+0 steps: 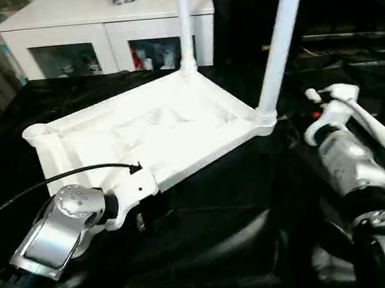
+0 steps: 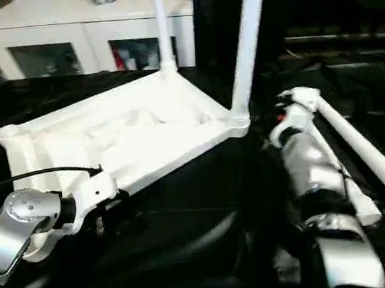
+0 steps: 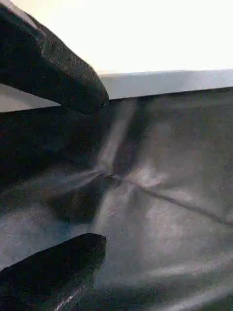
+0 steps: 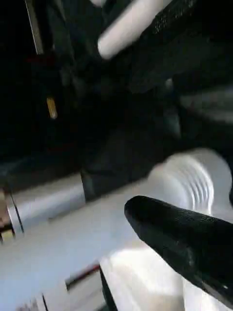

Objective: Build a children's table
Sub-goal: Rotate table base

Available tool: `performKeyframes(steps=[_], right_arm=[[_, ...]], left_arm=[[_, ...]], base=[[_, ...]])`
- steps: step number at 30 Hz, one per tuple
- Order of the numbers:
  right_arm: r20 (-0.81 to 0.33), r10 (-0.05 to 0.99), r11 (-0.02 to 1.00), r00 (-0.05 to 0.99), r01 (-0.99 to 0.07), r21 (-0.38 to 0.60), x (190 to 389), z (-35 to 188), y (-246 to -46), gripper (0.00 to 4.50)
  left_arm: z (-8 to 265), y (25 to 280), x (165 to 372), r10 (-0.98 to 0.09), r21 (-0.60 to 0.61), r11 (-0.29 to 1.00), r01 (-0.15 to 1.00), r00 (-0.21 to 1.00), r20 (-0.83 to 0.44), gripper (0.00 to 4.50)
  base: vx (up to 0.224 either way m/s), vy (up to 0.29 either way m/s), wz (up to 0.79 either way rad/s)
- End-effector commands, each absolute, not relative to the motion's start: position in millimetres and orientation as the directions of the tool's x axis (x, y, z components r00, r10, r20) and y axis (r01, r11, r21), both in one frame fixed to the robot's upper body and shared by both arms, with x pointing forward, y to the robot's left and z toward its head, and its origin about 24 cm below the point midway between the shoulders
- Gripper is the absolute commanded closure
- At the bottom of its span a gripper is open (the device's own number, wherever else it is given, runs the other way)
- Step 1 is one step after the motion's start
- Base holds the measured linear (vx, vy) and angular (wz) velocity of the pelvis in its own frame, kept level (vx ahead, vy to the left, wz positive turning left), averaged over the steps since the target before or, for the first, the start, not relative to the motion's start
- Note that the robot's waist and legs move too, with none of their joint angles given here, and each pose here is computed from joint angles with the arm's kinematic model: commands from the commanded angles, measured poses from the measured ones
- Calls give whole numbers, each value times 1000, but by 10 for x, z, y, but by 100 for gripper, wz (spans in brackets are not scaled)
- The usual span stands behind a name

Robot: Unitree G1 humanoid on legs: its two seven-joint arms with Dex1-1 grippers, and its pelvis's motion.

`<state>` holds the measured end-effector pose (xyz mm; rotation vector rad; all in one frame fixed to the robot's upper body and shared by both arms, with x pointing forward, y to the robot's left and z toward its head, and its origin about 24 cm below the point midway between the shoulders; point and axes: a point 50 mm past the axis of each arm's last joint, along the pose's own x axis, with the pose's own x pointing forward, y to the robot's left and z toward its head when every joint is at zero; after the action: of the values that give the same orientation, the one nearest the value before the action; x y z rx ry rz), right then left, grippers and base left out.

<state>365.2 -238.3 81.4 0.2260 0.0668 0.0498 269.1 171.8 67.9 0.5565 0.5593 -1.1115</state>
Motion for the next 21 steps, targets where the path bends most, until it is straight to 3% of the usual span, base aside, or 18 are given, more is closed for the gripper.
performKeyframes(steps=[1,4,9,11,13,15,17,21], right_arm=[[-52,91,976,994,-79,203,3683,874,-2394,53],[-64,205,964,977,-190,186,3639,862,-2342,53],[-119,324,938,938,-303,168,3511,730,-2240,53],[-174,394,915,903,-367,165,3392,577,-2164,53],[-188,412,908,891,-384,169,3355,529,-2140,53],[-223,432,899,874,-399,179,3299,437,-2101,53],[-249,440,896,863,-406,177,3268,399,-2066,53],[-274,461,887,844,-427,176,3234,364,-2014,53]], left_arm=[[845,1746,2801,-669,212,381,900,427,-608,3],[1054,1796,2903,-691,238,462,854,515,-507,3],[1271,2046,3037,-610,307,591,746,663,-434,3],[1307,2356,3118,-451,369,694,618,773,-447,3],[1318,2470,3141,-384,393,726,564,807,-448,3],[1312,2703,3180,-219,452,780,433,865,-451,3],[1282,2790,3213,-129,496,790,360,889,-439,3],[1220,2790,3300,-70,538,783,314,903,-424,3]], base=[[0,0,0],[0,0,0],[0,0,0],[0,0,0],[0,0,0],[0,0,0],[0,0,0],[0,0,0]])
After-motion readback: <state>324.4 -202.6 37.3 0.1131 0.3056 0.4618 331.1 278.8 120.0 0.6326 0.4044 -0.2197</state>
